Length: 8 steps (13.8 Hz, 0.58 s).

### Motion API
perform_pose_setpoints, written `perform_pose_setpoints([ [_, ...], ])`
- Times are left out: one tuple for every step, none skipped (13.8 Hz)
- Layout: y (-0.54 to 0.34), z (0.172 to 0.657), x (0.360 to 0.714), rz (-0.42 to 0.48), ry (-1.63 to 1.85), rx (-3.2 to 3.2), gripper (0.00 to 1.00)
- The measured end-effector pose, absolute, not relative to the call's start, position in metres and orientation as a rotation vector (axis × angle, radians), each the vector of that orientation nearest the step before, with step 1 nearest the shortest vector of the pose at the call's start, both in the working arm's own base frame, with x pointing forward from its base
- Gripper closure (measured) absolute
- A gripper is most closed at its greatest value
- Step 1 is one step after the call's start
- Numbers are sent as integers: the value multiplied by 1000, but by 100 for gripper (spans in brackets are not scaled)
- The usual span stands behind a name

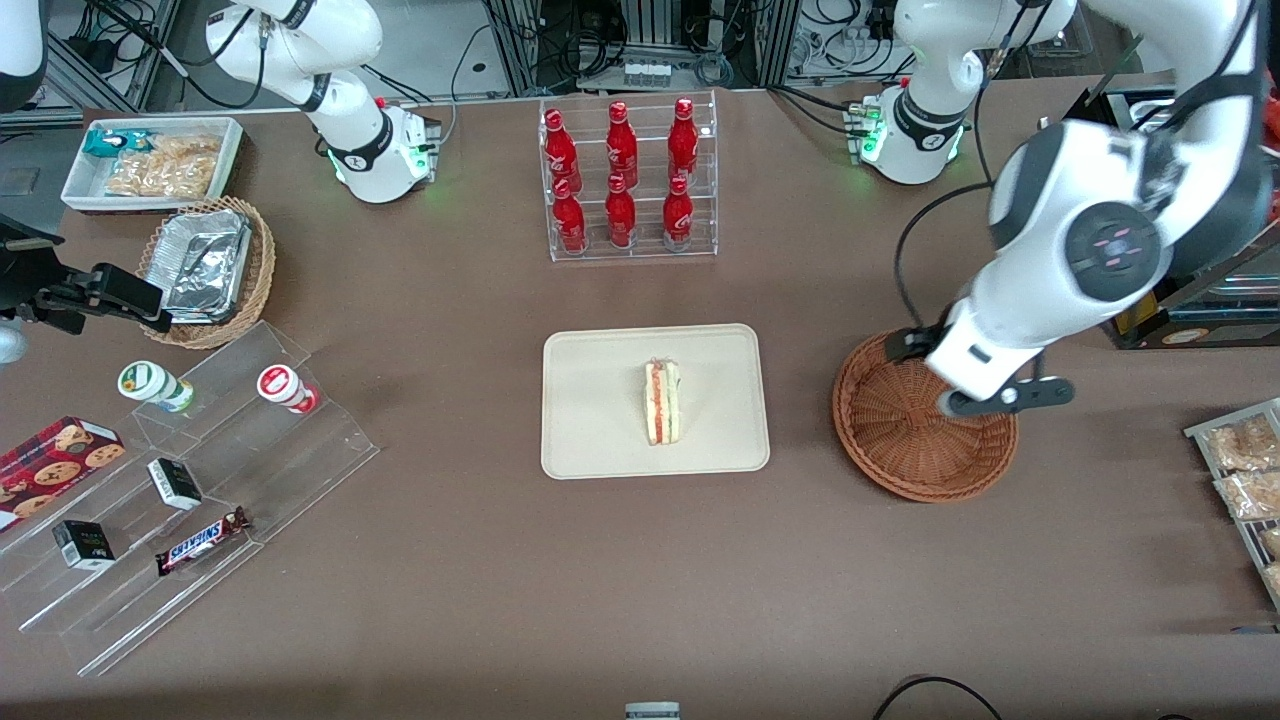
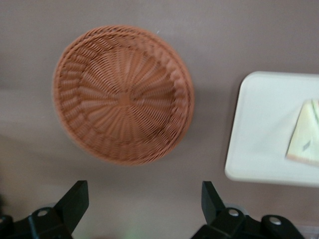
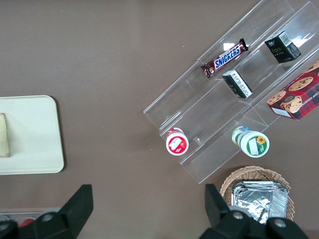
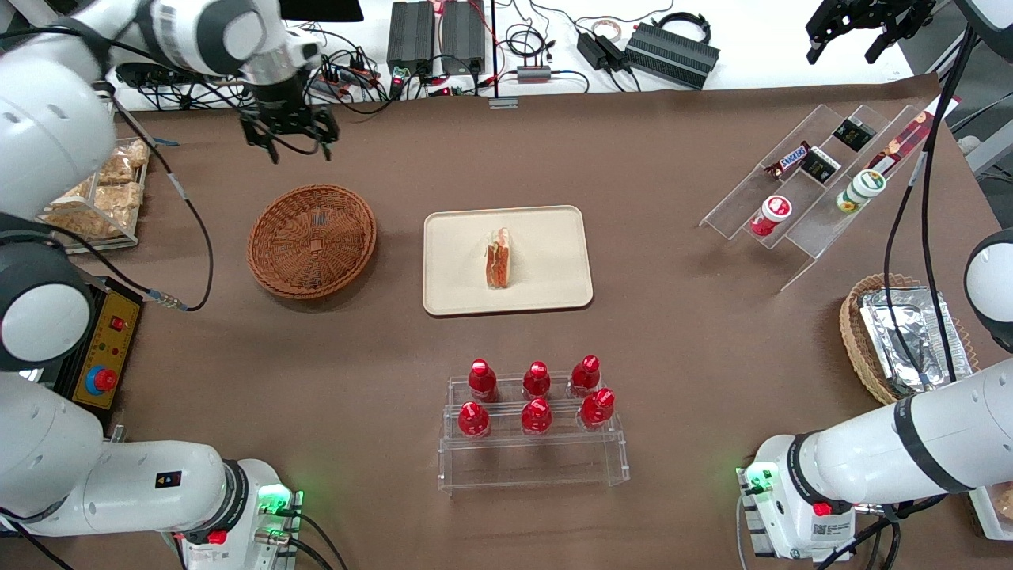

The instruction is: Place sandwich from basket to tray

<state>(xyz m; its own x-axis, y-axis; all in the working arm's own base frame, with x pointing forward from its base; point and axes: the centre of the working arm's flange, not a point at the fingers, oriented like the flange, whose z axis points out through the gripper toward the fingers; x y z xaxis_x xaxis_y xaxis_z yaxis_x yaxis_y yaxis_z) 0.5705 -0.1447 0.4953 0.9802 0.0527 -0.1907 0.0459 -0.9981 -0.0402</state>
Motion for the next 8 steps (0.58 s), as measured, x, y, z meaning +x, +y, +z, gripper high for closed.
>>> perform_pose_setpoints([
  [-125,511,564,317,-22,-3095,0],
  [-107,526,558,319,23,-3098,0],
  [-94,539,554,308,57,-3103,0],
  [-85,549,550,291,79,-3106,0],
  [-77,558,547,272,96,-3109,0],
  [-70,565,545,253,112,-3112,0],
  [-62,571,543,238,120,-3115,0],
  [-53,575,542,226,120,-3118,0],
])
